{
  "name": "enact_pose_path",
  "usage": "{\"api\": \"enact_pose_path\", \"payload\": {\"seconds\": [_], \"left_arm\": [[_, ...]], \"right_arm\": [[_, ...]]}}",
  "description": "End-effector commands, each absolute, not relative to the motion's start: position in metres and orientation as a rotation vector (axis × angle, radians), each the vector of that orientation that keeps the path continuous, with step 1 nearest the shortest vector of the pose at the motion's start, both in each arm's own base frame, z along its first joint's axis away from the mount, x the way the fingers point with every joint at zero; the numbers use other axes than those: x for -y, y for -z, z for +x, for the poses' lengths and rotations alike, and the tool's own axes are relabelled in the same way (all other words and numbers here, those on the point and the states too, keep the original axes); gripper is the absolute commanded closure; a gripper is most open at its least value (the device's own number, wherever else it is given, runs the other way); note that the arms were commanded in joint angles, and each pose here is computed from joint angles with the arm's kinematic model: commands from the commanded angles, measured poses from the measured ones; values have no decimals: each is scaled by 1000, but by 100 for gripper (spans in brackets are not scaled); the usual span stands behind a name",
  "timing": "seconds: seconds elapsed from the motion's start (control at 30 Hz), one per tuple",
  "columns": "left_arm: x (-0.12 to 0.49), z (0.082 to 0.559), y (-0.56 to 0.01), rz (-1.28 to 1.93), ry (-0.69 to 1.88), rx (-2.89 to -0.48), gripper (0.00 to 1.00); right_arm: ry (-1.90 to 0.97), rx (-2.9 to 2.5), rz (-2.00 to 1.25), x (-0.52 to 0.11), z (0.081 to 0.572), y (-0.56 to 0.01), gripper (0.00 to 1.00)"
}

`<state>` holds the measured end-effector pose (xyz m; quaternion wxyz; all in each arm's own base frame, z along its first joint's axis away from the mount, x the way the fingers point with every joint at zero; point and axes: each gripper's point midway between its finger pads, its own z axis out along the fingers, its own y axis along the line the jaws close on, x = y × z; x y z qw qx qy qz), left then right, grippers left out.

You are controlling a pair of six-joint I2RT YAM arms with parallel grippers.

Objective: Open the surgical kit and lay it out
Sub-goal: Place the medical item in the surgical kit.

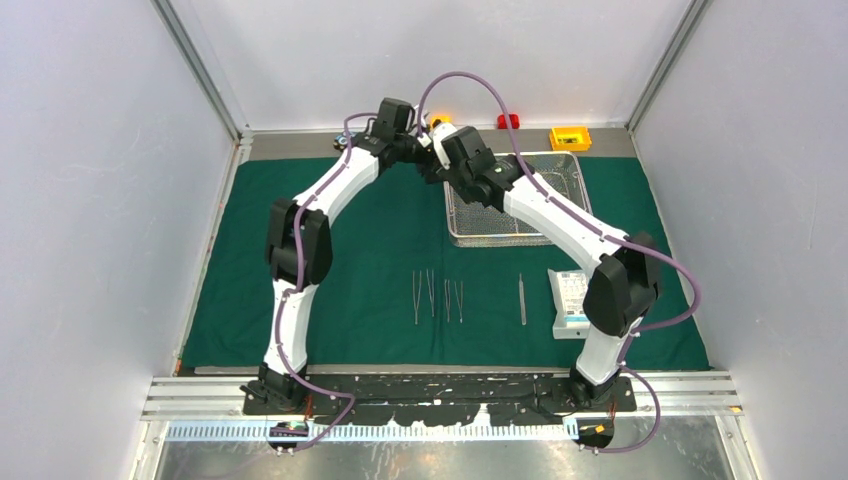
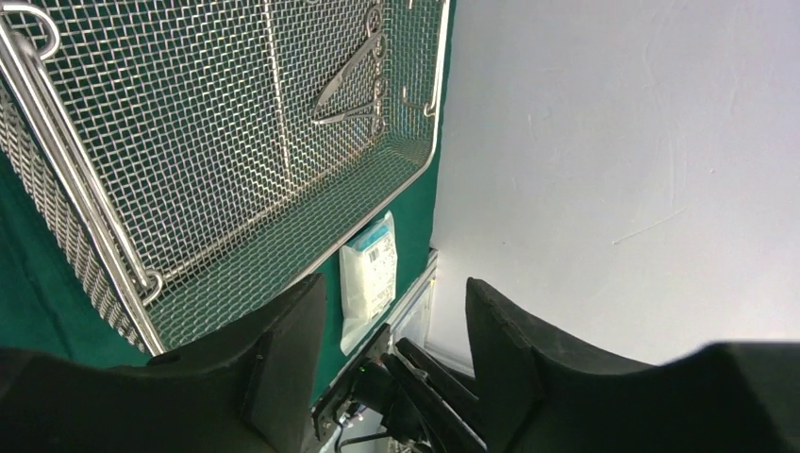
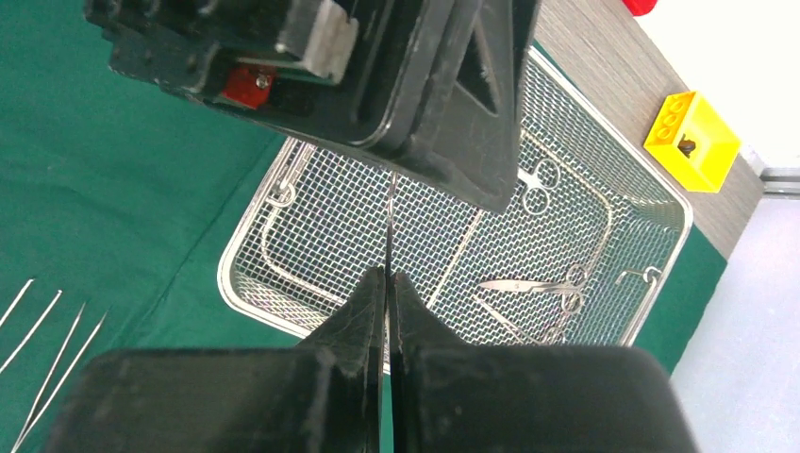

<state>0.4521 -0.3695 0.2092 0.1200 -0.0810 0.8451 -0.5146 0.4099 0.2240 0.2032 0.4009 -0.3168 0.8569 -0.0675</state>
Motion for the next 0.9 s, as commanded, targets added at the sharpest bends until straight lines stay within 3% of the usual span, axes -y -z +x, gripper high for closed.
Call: {"api": "enact_pose_path", "payload": {"seconds": [0.0, 0.2, 0.43, 0.87], "left_arm": [[373, 450, -235, -203, 1603, -2391, 47], [374, 445, -222, -257, 1650, -2416, 62], [376, 444, -219, -263, 1677, -2420, 70], [377, 442, -210, -281, 1692, -2444, 95]], "right_arm": [[246, -2073, -753, -222, 418, -231, 100], [362, -2041, -785, -222, 420, -226, 99], [439, -2030, -830, -225, 422, -216, 100], [555, -2029, -883, -234, 428, -202, 100]]}}
